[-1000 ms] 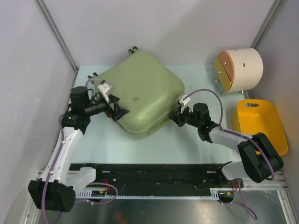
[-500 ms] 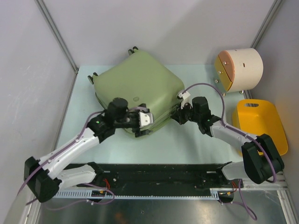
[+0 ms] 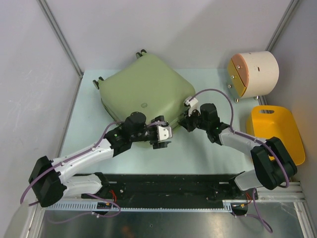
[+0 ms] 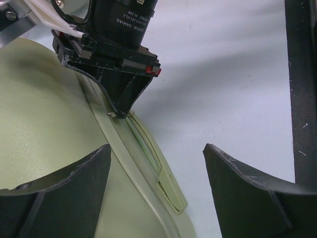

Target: Open, take out, and arrange the luggage

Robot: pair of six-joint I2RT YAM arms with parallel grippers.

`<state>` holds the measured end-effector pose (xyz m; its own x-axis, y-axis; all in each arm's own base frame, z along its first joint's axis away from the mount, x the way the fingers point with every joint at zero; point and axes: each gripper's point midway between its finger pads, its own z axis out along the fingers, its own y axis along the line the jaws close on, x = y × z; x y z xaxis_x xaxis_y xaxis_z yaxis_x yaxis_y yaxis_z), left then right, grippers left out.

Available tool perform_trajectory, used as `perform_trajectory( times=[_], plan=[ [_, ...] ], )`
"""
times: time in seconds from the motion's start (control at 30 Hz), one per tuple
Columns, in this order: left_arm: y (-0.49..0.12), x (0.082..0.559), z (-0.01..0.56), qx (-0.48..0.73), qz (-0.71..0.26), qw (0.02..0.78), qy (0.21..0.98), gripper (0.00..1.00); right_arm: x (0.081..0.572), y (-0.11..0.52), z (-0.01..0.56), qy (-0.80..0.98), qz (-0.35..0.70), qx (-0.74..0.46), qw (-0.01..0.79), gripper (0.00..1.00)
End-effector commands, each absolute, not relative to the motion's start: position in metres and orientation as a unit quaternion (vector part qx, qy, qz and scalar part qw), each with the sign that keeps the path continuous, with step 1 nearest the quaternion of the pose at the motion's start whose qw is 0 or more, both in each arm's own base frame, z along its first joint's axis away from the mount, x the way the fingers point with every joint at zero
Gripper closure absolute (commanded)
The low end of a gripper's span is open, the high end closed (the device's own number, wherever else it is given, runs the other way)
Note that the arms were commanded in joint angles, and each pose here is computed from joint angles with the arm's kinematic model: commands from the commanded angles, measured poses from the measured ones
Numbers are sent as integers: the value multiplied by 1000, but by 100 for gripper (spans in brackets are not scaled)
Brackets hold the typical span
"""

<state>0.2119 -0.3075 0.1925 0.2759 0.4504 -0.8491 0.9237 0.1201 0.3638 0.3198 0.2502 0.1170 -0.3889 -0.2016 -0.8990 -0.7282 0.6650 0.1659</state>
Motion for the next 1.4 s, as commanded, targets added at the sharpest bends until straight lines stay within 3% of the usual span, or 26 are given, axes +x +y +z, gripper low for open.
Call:
perform_trajectory(
  times=[0.0, 0.2, 0.33, 0.37, 0.63, 0.77, 0.93, 1.37],
  plan=[
    [-293, 213, 168, 605, -219, 484, 593, 19, 337, 250, 119, 769, 257, -300, 502, 100],
    [-296, 206, 159, 603, -238, 469, 600, 20, 333, 253, 107, 775, 262, -295, 494, 86],
    [-300, 195, 151, 618, -231, 465, 590, 20, 337, 254, 107, 774, 262, -287, 501, 88],
    [-301, 194, 150, 618, -230, 464, 591, 20, 336, 254, 107, 774, 262, -286, 501, 100],
    [-321, 179, 133, 625, -224, 461, 589, 28, 332, 243, 136, 767, 268, -269, 517, 100],
    [-331, 198, 123, 578, -189, 476, 635, 32, 330, 231, 141, 773, 247, -267, 520, 100],
    [-339, 233, 122, 505, -138, 507, 685, 29, 337, 220, 134, 785, 228, -253, 517, 100],
    [-351, 273, 114, 490, -49, 539, 683, 27, 342, 223, 133, 784, 236, -246, 519, 100]
  ],
)
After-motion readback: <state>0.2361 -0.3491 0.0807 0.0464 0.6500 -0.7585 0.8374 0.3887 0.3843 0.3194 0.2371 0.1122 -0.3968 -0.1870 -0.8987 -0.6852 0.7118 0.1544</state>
